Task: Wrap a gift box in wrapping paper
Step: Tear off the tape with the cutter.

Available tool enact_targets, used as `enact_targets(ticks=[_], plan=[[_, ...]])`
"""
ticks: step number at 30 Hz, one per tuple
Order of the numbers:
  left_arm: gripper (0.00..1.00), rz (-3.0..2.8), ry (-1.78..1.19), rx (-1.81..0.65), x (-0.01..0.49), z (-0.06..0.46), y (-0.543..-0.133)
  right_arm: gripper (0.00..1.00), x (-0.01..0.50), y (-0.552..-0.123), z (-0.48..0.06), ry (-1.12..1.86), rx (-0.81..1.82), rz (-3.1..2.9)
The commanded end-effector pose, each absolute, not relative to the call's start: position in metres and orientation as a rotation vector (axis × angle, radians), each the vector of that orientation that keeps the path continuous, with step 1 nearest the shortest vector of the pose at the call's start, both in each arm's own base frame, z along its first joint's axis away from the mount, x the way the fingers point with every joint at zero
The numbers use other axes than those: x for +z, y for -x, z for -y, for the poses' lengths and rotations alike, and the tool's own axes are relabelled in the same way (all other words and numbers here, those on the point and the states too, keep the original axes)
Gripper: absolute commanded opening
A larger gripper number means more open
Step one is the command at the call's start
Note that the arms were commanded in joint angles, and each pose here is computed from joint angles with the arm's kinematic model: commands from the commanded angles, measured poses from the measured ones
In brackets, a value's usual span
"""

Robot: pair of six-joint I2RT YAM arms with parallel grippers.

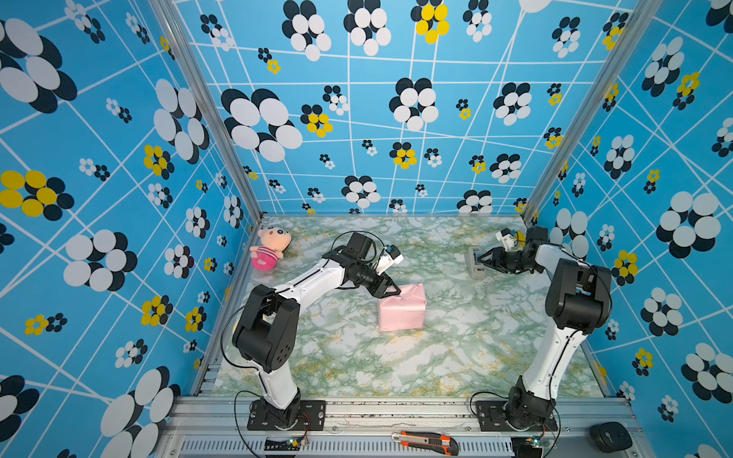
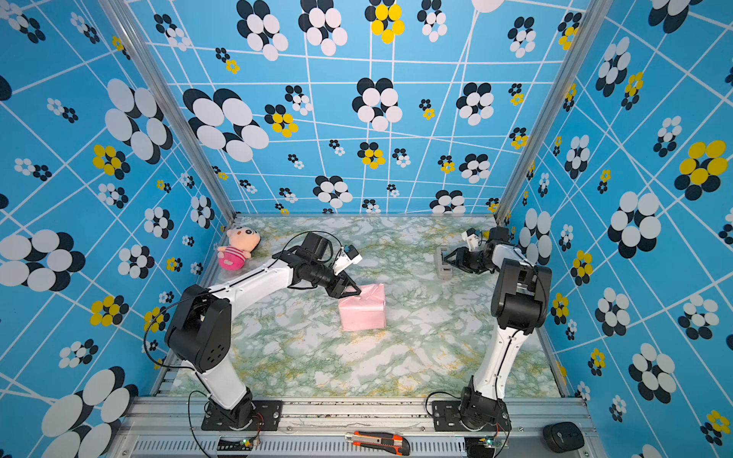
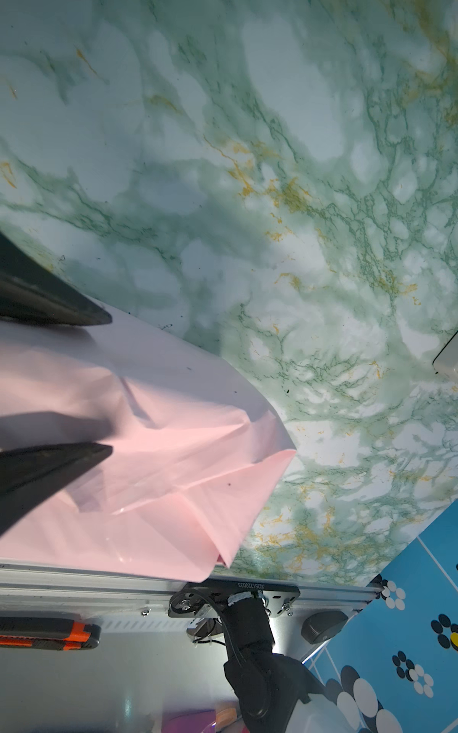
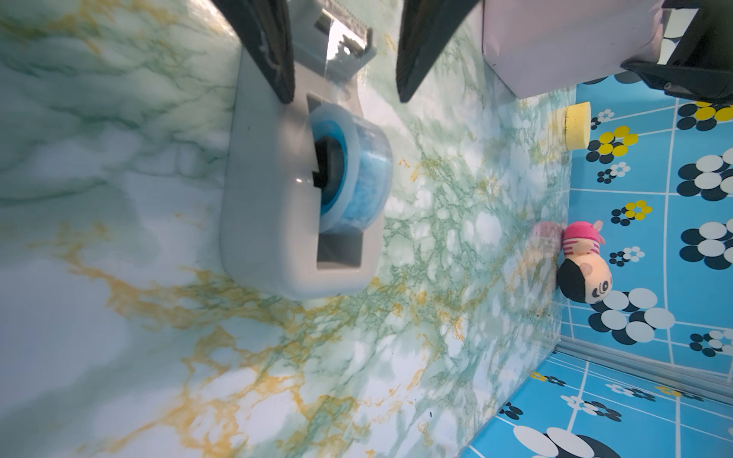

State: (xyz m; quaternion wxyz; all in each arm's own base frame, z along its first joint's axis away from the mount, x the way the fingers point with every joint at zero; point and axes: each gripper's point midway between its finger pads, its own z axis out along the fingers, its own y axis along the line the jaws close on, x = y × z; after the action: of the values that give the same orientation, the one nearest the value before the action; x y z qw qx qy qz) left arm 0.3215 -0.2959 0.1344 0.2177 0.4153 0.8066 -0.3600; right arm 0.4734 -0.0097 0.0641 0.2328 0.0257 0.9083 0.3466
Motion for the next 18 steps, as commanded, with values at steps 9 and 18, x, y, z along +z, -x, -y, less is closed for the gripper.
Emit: enact_targets(ticks=[9, 18], plan=[[0.48, -2.394, -1.153, -0.809, 0.0946, 0.2729, -0.3216, 0.33, 0.0561, -0.4693, 0.0008, -0.049, 1.074, -2.511], [0.48, -2.395, -1.159, -0.810, 0.0941, 0.2739, -0.3209, 0.49, 0.0475, -0.4639, 0.0053, -0.064, 1.034, -2.553]])
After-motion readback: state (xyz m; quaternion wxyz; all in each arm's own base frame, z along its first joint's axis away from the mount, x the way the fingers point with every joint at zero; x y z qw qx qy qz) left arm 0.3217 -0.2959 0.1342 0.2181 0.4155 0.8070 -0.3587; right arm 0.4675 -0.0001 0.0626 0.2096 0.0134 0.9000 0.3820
